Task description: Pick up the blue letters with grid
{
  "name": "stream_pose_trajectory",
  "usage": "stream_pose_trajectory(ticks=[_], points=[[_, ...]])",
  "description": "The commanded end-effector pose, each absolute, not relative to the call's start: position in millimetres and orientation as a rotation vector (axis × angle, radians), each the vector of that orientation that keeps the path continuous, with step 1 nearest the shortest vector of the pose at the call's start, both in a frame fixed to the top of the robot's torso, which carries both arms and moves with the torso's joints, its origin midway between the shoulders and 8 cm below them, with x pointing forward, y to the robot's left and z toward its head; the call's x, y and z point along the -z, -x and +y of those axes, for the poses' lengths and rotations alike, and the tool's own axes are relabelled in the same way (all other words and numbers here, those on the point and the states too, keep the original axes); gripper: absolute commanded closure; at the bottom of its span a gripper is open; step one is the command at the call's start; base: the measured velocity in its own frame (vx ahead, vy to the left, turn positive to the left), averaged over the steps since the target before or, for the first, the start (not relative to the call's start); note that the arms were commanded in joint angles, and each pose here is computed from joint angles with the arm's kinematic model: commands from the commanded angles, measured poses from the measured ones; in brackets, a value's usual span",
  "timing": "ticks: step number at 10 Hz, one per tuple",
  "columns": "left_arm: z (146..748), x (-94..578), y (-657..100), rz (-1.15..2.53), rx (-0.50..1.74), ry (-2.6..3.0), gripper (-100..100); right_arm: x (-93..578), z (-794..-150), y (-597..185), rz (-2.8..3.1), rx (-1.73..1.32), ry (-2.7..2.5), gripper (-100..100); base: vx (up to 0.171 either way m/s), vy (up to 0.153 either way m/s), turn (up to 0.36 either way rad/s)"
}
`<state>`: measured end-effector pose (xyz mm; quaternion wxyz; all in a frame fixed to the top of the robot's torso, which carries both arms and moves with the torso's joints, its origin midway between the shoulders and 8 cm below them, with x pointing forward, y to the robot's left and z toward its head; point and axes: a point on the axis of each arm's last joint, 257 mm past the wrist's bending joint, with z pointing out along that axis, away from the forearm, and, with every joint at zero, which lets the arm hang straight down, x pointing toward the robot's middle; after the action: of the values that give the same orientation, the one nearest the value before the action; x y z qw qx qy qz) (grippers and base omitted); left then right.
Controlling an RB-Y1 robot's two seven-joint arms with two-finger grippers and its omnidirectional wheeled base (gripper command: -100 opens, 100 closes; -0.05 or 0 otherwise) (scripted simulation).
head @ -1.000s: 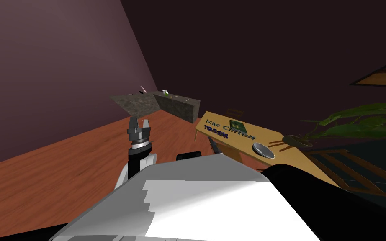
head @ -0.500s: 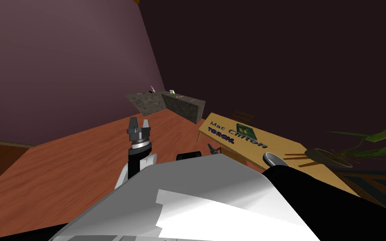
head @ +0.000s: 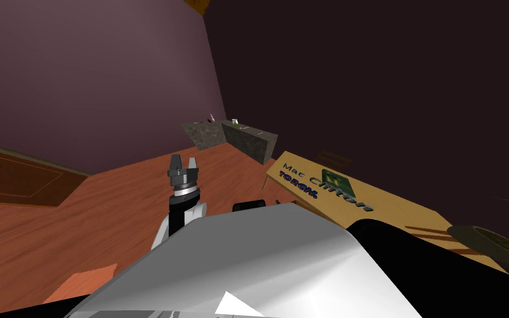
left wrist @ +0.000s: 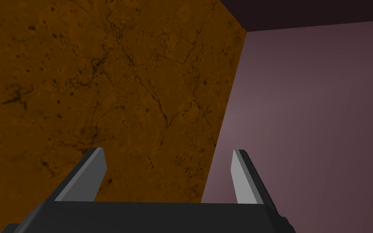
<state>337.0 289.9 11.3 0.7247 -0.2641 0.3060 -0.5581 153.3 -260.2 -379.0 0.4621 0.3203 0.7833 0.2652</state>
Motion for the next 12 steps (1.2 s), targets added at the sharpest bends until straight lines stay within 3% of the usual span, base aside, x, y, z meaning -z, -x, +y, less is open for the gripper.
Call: stream_pose_trajectory(ticks=[1,6,7,12], points=[[289.9,-11.3,-337.0,0.675,1.231,0.583,0,390.2,-263.7,-131.7,1.983,-0.615,-0.793,-100,0.057,-0.021,0.175],[289.9,-11.2,-337.0,0.675,1.231,0.583,0,451.9,-297.5,22.8,2.377,-0.363,-0.738,-100,0.087,-0.038,0.352],[290.0,-11.2,-337.0,0.675,1.231,0.583,0,455.1,-299.2,31.5,2.392,-0.353,-0.749,-100,0.095,-0.069,0.307],[290.0,-11.1,-337.0,0.676,1.231,0.583,0,455.1,-353.4,220.4,2.833,-0.085,-0.559,-100,0.099,-0.105,0.425]])
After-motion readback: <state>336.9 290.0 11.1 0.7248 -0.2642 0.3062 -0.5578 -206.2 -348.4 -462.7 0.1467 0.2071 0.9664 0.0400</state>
